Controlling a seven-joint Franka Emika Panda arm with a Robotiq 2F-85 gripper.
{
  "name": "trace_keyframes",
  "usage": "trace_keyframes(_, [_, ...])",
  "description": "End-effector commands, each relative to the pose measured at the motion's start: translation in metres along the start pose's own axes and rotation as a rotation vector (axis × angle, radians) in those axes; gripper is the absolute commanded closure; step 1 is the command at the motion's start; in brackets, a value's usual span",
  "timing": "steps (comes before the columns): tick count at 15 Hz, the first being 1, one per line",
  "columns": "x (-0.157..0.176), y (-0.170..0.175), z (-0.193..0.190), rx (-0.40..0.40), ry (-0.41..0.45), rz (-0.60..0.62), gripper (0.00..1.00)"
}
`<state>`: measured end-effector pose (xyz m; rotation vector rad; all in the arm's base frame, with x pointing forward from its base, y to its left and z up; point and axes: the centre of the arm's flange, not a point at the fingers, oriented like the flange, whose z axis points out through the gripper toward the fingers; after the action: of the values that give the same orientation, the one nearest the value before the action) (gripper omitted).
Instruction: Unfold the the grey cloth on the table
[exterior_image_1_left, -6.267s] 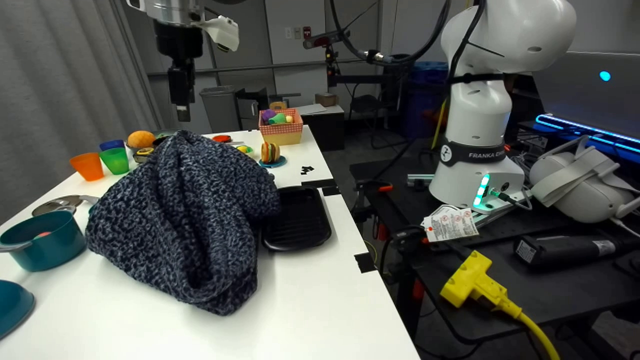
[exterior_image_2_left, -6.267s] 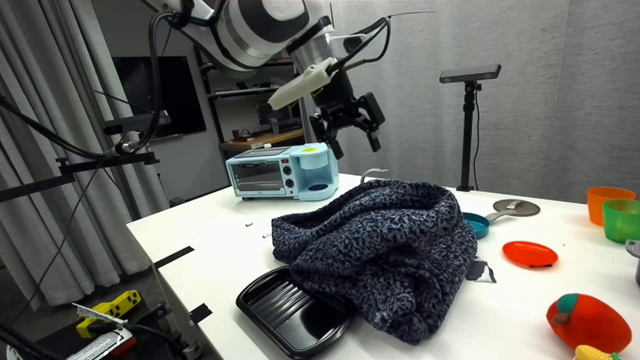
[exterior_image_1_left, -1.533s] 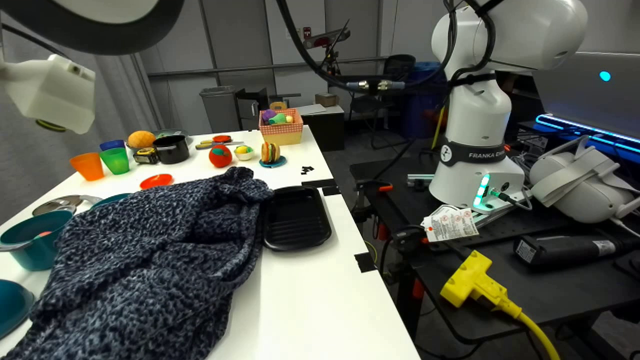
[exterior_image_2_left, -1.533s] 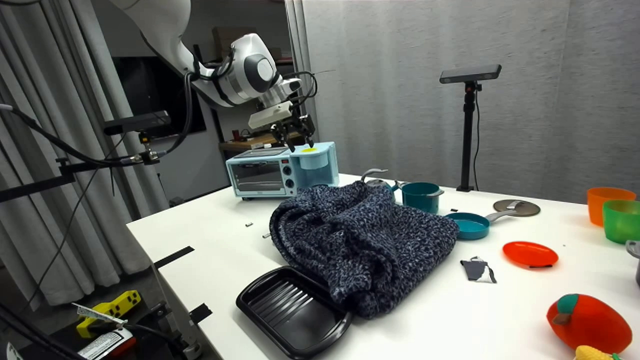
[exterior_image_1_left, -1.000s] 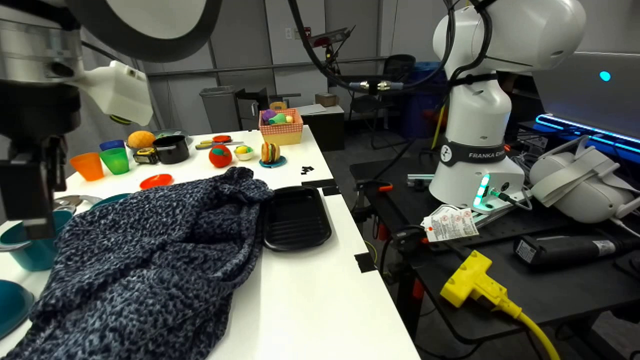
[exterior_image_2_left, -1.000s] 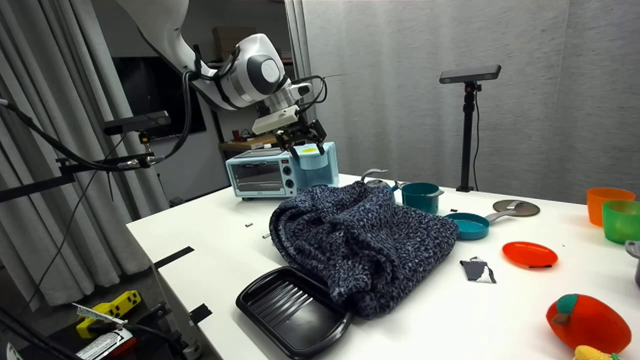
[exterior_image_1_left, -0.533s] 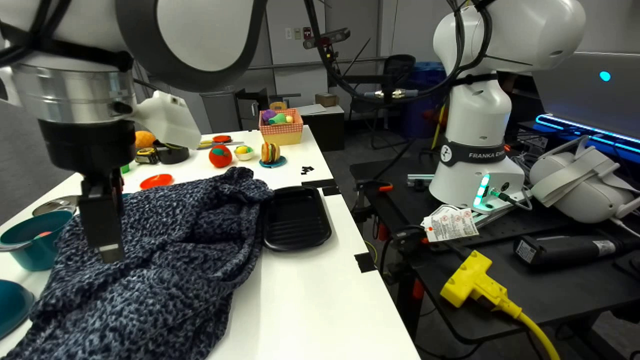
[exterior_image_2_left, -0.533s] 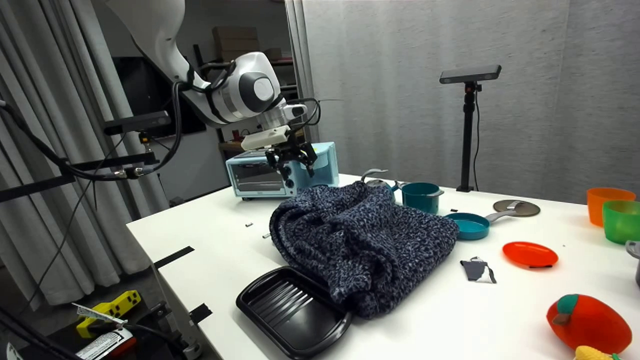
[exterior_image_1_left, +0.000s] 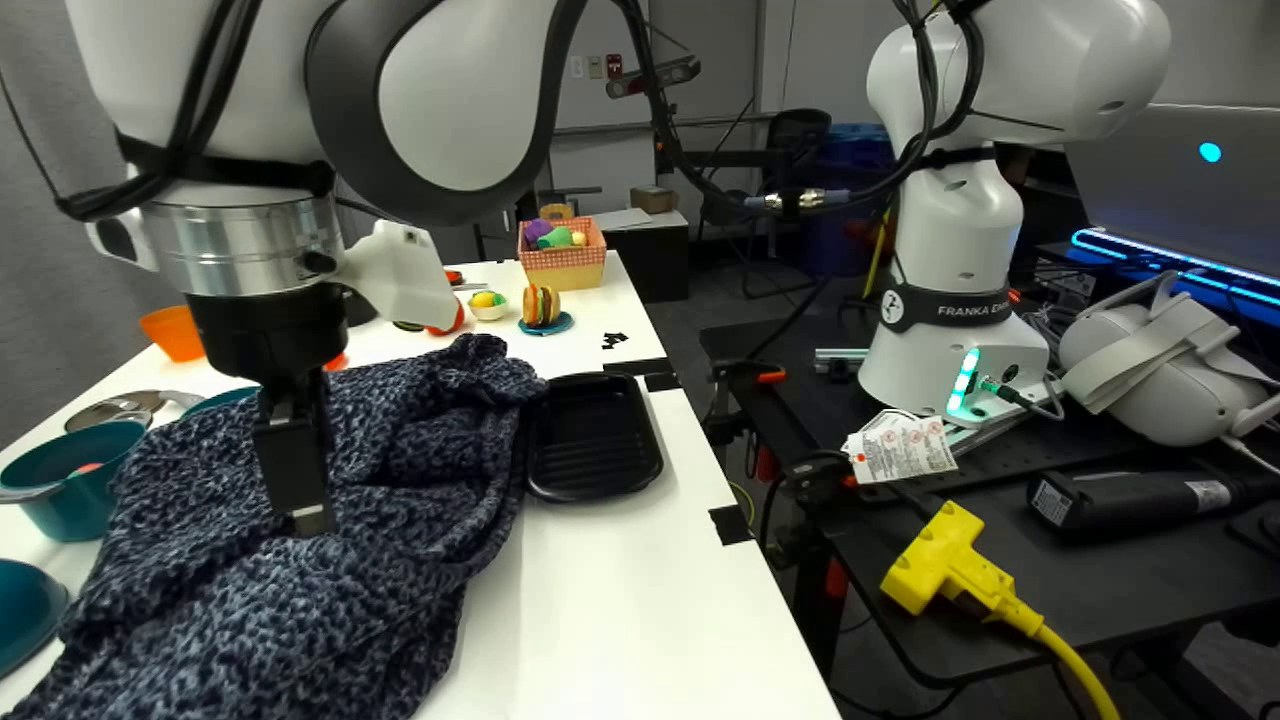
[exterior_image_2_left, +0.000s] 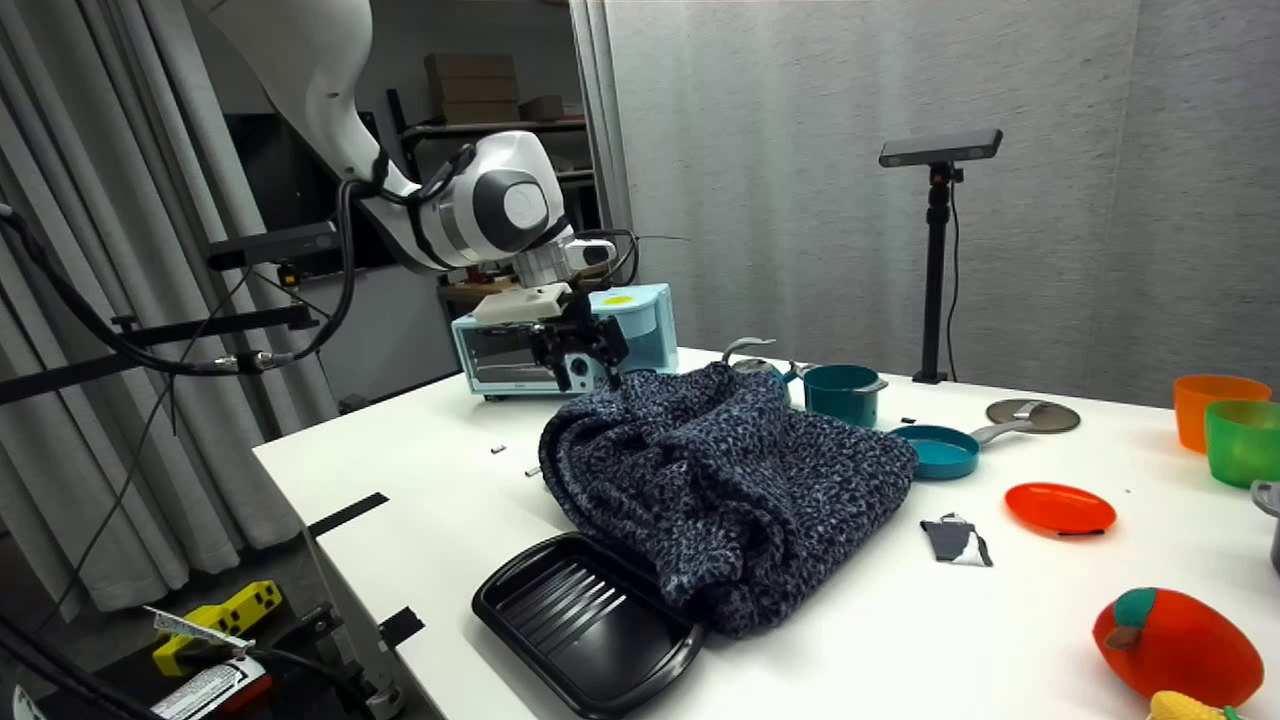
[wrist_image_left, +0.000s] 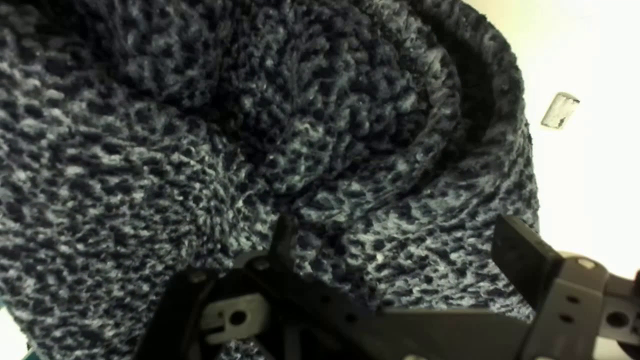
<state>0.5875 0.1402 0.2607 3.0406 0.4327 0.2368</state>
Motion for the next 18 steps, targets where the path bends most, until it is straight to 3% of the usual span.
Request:
trace_keyframes(1, [-0.011, 0.006, 0.002, 0.061, -0.006, 0.079, 0.0])
trace_keyframes(12, [-0.011, 0.021, 0.043, 0.239, -0.051, 0.282, 0.0])
trace_keyframes(18, [-0.002, 0.035, 0.061, 0.267, -0.051, 0.277, 0.0])
